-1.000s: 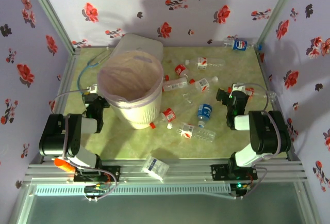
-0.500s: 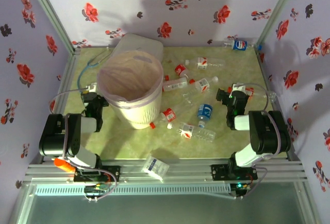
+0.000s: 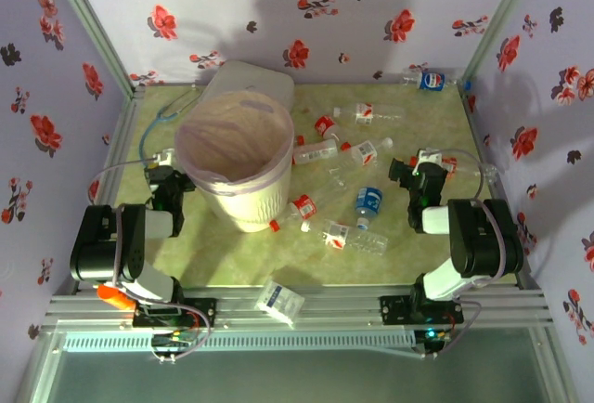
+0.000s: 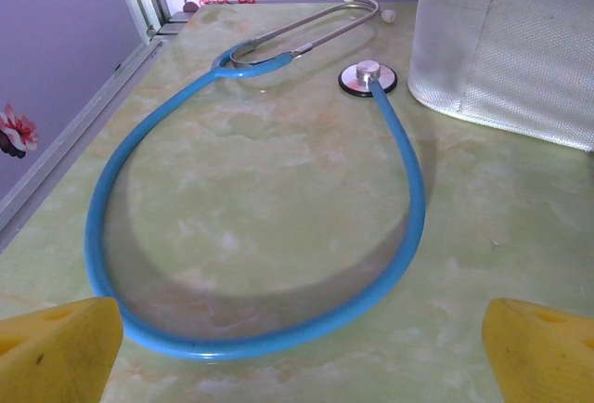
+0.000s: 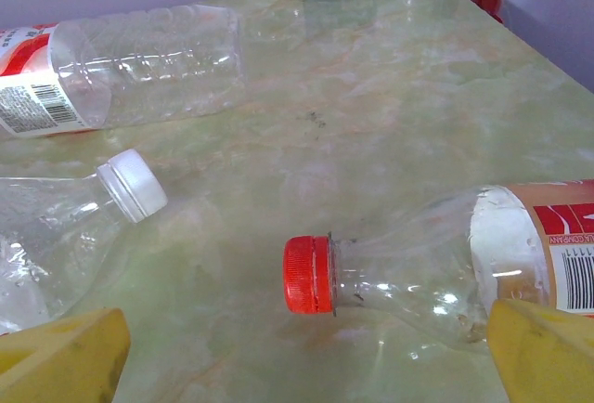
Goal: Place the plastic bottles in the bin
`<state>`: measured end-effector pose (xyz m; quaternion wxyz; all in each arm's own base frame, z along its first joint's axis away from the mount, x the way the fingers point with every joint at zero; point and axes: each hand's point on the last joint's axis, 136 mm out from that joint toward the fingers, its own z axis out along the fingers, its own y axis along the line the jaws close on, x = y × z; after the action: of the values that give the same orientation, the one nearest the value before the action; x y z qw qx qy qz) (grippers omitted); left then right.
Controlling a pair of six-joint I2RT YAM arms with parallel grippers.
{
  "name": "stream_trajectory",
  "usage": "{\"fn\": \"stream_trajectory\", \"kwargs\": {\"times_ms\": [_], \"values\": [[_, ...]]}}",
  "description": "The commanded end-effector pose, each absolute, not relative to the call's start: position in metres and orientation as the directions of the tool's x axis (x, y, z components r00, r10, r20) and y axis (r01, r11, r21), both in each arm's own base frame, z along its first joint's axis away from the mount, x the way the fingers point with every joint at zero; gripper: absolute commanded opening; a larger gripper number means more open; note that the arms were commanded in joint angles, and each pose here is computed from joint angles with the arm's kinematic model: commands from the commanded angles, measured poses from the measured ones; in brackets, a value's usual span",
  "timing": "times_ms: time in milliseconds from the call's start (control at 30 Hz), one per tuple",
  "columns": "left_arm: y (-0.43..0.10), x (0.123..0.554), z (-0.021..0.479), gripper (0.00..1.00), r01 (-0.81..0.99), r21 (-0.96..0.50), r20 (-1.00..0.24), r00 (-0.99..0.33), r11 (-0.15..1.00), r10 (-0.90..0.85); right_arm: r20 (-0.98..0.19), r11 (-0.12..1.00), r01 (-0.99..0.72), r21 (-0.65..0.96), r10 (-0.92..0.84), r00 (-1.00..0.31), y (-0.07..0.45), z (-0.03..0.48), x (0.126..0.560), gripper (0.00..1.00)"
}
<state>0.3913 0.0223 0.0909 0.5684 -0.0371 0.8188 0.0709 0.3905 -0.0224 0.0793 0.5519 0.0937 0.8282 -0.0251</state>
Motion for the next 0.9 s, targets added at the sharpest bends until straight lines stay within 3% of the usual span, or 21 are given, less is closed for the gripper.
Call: {"fn": "stream_trajectory", "kwargs": {"times_ms": [0,167,400,533,633,733,867], "values": [[0.024,0.397,0.096,1.00,-0.144,0.063,-0.941,-0.338,0.988,0.011,-0.929,0.983,0.175,0.058,0.117,-0.352,-0.023,0.086,0.397,0.99],[0.033,0.394,0.103,1.00,-0.195,0.072,-0.947,-0.322,0.978,0.005,-0.934,0.978,0.197,0.066,0.130,-0.333,-0.027,0.092,0.397,0.99],[0.066,0.363,0.197,1.00,-0.374,0.060,-0.960,-0.275,0.925,-0.049,-0.904,0.977,0.199,0.079,0.155,-0.399,-0.025,0.165,0.394,0.99],[0.098,0.334,0.225,1.00,-0.541,-0.004,-0.935,-0.297,0.841,-0.195,-0.855,0.944,0.311,0.113,0.252,-0.454,-0.039,0.194,0.387,0.99],[0.110,0.311,0.246,0.99,-0.609,-0.072,-0.919,-0.268,0.790,-0.290,-0.796,0.888,0.390,0.243,0.412,-0.444,-0.055,0.205,0.391,0.99],[0.095,0.304,0.290,0.98,-0.534,-0.166,-0.922,-0.215,0.829,-0.323,-0.690,0.791,0.453,0.411,0.595,-0.413,-0.070,0.200,0.407,0.99],[0.049,0.303,0.343,0.97,-0.306,-0.289,-0.895,-0.250,0.907,-0.370,-0.595,0.682,0.518,0.517,0.721,-0.355,-0.078,0.180,0.438,0.99]]}}
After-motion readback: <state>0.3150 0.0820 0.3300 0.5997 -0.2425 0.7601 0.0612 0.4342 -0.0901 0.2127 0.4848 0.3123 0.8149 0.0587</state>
